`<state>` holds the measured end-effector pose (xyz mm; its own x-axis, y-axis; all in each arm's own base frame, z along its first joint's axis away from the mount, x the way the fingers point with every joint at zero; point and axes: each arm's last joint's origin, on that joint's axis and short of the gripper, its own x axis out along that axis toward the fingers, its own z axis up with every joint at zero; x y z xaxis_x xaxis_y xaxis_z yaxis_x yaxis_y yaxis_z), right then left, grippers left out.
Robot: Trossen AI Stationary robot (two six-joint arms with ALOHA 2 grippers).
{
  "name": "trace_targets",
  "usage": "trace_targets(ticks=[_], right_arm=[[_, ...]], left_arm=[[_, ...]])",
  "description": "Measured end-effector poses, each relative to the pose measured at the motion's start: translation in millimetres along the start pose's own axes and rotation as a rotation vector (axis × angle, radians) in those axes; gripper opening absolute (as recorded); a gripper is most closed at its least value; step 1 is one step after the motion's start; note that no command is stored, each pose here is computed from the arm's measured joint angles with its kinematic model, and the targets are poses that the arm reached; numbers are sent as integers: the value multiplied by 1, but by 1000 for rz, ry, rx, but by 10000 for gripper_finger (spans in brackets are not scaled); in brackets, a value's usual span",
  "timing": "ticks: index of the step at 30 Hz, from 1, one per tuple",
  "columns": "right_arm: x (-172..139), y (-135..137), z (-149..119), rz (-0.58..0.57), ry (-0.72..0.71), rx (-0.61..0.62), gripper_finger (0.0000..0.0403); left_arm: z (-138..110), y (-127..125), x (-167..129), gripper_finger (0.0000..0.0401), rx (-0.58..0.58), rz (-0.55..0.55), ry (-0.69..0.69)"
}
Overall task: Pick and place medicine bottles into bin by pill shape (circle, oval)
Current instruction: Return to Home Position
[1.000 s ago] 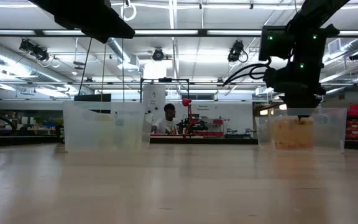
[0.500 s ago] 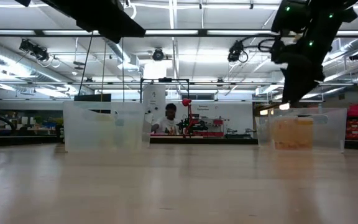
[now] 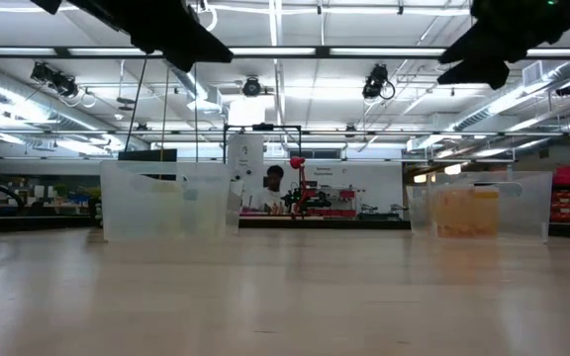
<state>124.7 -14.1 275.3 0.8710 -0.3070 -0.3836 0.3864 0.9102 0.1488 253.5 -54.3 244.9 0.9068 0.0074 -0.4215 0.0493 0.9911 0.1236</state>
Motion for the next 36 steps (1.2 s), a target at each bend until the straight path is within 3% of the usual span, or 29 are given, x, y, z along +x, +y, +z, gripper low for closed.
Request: trace_targets(ticks=[6, 12, 22, 30, 36], right_arm=[[-5, 0, -39, 143, -131, -16, 255], [-12, -3, -60, 272, -202, 0, 247], [0, -5, -88, 367, -306, -7, 241], [14, -3, -107, 461, -368, -38, 241], [13, -3, -105, 441, -392, -54, 240]], left_arm=[[8, 8, -11, 12, 16, -4, -57], [17, 27, -27, 10, 4, -13, -131], [19, 46, -33, 14, 8, -46, -172], [-11, 50, -25, 6, -7, -80, -218], [-25, 76, -45, 12, -31, -35, -289]])
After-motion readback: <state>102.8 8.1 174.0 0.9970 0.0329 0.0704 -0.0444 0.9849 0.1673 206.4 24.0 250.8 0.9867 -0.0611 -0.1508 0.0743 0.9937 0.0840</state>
